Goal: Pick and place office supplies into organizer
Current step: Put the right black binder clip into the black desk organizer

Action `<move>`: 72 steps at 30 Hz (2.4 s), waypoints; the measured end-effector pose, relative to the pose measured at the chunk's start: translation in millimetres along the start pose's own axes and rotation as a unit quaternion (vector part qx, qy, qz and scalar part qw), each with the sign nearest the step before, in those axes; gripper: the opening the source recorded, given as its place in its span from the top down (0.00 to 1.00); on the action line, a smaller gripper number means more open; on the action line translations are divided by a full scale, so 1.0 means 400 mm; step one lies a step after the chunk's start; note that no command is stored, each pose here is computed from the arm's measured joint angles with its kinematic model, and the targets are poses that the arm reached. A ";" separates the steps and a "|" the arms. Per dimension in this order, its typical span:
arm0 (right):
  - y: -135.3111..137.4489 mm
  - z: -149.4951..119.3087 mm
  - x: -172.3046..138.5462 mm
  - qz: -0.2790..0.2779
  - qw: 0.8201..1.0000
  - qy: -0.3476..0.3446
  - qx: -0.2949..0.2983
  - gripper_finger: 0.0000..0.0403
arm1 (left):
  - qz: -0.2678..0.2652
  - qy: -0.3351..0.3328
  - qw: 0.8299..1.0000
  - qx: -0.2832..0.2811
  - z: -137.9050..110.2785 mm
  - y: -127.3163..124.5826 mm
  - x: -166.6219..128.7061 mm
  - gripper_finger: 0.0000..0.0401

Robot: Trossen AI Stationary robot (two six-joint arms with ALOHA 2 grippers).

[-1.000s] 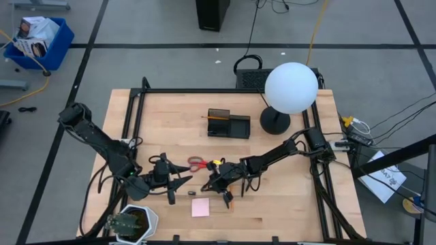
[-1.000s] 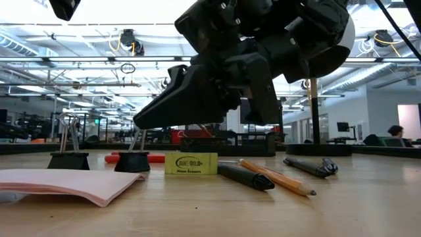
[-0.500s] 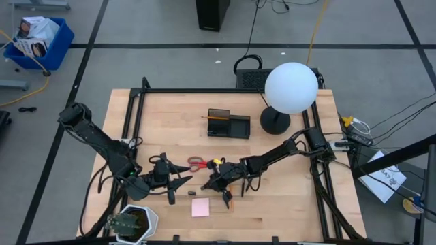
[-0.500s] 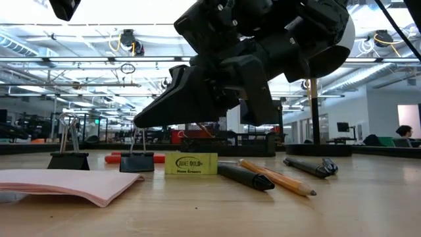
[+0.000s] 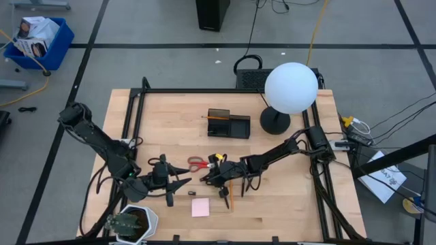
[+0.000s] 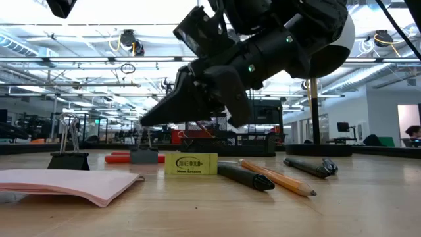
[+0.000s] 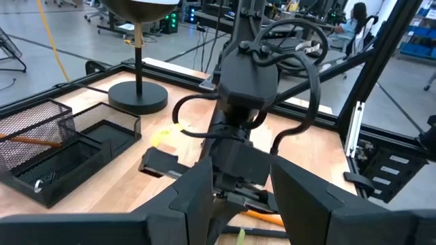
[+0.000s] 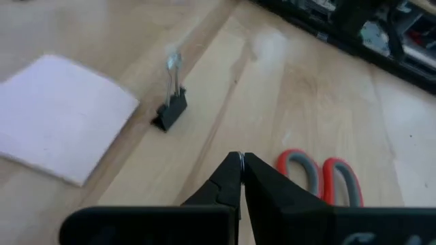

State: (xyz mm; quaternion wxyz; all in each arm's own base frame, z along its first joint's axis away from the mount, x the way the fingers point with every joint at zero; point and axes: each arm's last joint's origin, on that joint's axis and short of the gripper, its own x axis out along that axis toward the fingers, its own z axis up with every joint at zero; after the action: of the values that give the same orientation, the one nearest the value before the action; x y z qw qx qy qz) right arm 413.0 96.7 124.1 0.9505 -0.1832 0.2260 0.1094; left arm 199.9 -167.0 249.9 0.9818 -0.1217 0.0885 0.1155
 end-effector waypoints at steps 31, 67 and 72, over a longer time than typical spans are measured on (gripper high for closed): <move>-0.081 0.061 -0.095 -0.192 0.978 0.081 -0.002 0.99 | 0.020 0.003 1.000 0.023 -0.017 0.001 0.008 0.62; -0.335 -0.069 -0.123 -0.291 0.935 0.154 0.132 0.99 | 0.021 0.005 0.999 0.039 -0.018 0.001 0.008 0.62; -0.345 -0.084 -0.128 -0.295 0.927 0.165 0.164 0.99 | 0.021 0.005 0.999 0.039 -0.018 0.001 0.008 0.62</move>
State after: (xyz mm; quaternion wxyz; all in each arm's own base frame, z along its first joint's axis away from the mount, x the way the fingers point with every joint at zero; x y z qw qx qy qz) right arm 395.3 -48.5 161.2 0.9059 -0.0986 0.3305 -0.2458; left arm 201.9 -167.7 242.2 0.9828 -0.0819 0.1003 0.1319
